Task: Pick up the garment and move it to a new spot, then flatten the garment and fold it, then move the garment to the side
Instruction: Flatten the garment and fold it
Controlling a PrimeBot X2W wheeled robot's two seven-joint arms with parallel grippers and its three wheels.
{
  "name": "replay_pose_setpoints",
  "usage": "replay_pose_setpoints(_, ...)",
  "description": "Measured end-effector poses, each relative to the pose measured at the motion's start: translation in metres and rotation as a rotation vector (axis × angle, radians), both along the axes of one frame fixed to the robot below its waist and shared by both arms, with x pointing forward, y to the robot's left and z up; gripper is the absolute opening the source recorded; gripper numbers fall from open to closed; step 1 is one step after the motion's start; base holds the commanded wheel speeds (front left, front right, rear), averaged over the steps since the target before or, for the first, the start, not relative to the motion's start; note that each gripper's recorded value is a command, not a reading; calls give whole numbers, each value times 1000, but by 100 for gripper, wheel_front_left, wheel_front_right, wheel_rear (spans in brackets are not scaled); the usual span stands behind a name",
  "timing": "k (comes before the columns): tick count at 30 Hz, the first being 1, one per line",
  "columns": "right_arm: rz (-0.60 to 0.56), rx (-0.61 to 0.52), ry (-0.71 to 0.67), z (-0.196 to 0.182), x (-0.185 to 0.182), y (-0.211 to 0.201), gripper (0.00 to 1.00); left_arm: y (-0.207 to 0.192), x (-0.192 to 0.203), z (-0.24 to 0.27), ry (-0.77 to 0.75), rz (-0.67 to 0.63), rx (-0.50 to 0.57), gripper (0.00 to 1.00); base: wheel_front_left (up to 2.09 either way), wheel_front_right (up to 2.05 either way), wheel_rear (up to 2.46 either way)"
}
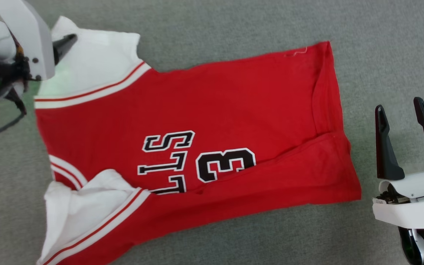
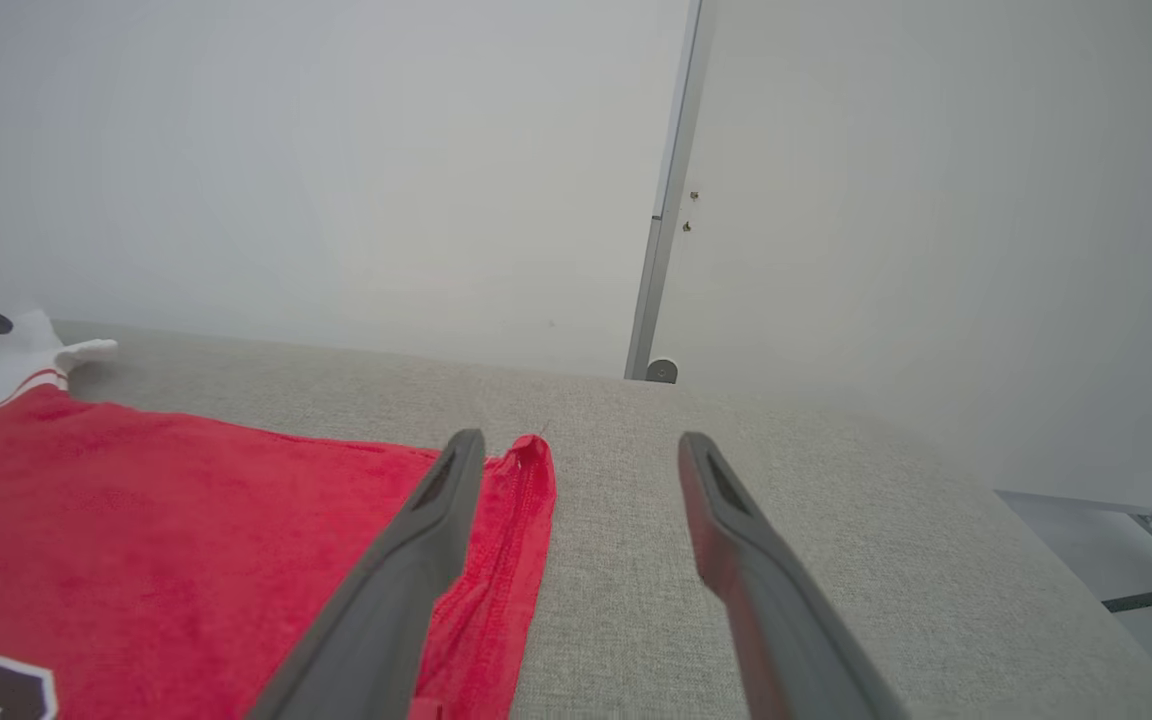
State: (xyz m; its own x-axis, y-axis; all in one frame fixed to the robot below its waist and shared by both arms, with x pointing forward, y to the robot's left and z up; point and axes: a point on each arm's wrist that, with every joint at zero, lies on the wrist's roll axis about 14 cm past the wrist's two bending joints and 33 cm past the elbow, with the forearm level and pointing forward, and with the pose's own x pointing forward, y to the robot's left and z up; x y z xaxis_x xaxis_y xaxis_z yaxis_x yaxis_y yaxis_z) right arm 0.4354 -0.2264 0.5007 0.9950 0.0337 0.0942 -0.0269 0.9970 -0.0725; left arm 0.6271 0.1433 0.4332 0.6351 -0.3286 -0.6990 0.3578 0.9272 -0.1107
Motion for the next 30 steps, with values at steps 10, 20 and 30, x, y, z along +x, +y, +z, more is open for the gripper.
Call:
replay_pose_setpoints(10, -23, 7, 43, -18, 5, -7, 100, 6, -1, -43, 303, 45, 92, 100, 0, 0, 0)
replay_pose_setpoints(20, 11, 12, 50, -23, 15, -2, 100, -2, 5, -44, 409, 73, 119, 0, 0, 0, 0)
replay_pose_setpoints(30, 122, 66, 182, -25, 45, 17, 100, -9, 12, -35, 329, 43, 83, 0, 0, 0, 0)
